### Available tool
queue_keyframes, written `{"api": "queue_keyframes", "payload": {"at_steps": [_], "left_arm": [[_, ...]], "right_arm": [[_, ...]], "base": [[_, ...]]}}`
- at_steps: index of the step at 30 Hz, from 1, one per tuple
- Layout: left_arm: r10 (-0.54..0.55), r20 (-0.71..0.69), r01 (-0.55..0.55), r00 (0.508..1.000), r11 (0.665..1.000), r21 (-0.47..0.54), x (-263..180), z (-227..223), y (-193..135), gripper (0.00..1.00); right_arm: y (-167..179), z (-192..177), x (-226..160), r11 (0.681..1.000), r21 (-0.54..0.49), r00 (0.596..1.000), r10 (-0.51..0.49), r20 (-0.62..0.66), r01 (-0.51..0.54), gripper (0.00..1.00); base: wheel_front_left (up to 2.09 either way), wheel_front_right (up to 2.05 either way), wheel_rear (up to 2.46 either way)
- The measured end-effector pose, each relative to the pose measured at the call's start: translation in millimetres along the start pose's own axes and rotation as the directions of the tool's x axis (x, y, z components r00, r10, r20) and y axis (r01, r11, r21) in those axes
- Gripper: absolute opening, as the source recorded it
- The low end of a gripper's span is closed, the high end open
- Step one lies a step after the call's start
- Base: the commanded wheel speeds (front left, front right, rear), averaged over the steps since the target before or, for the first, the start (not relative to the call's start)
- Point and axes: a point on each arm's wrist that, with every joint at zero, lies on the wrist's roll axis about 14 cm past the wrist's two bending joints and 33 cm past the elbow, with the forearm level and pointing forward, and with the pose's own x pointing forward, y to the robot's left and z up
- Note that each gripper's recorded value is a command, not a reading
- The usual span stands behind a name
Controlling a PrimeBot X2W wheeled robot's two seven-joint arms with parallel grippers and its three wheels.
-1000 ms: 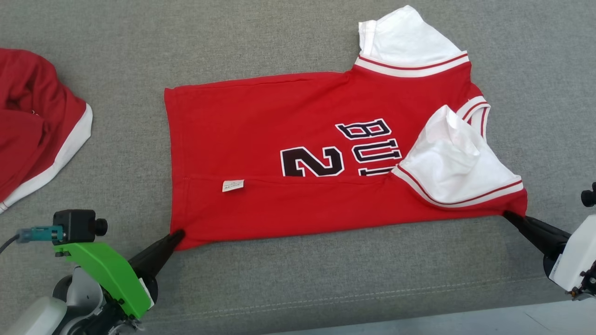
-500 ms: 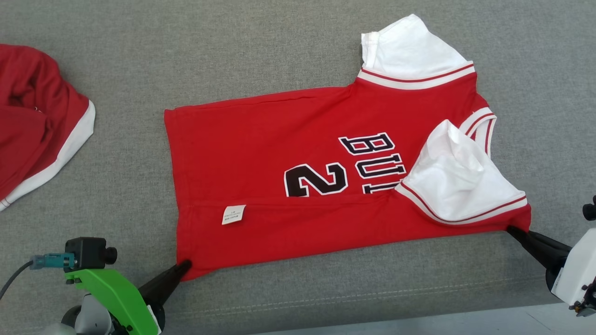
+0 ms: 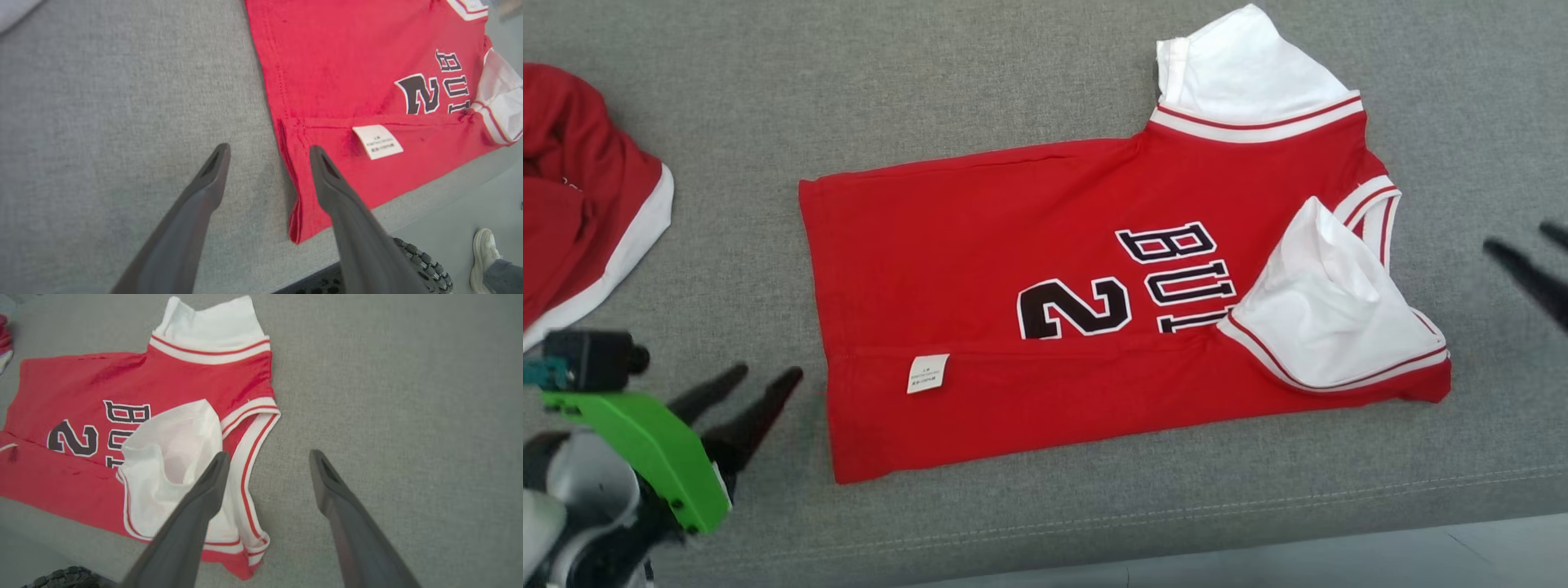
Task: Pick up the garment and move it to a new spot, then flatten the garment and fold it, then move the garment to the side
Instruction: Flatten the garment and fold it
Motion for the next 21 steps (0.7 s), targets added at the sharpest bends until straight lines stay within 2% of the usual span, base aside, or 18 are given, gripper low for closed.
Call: {"api": "queue_keyframes", "payload": {"at_steps": [3, 5, 8, 12, 16, 21], "left_arm": [[-0.032, 0.062, 0.027, 0.998, 0.997, 0.077, 9.8, 45.4, -8.0, 1.00], [-0.051, 0.066, 0.043, 0.997, 0.993, 0.113, 16.9, 63.5, -13.3, 1.00], [-0.077, 0.058, 0.066, 0.995, 0.984, 0.165, 28.7, 85.9, -21.9, 1.00], [-0.063, 0.019, 0.057, 0.998, 0.971, 0.230, 45.7, 102.4, -19.9, 1.00], [-0.070, -0.052, 0.079, 0.996, 0.979, 0.190, 66.3, 97.2, -18.2, 1.00], [-0.080, -0.043, 0.086, 0.996, 0.979, 0.183, 89.0, 118.3, -16.6, 1.00]], "right_arm": [[-9.4, 70.5, 4.8, 0.995, -0.095, 0.988, -0.019, 0.154, 0.034, 1.00], [-12.0, 94.9, 9.7, 0.989, -0.137, 0.981, -0.030, 0.189, 0.057, 1.00], [-9.6, 121.3, 22.4, 0.988, -0.142, 0.975, -0.022, 0.220, 0.055, 1.00], [0.1, 140.9, 49.0, 0.988, -0.153, 0.976, 0.005, 0.218, 0.029, 1.00], [4.8, 146.1, 81.2, 0.988, -0.156, 0.984, 0.018, 0.177, 0.010, 1.00], [0.2, 149.6, 120.6, 0.984, -0.174, 0.991, -0.002, 0.135, 0.026, 1.00]], "base": [[0.00, 0.00, 0.00], [0.00, 0.00, 0.00], [0.00, 0.00, 0.00], [0.00, 0.00, 0.00], [0.00, 0.00, 0.00], [0.00, 0.00, 0.00]]}}
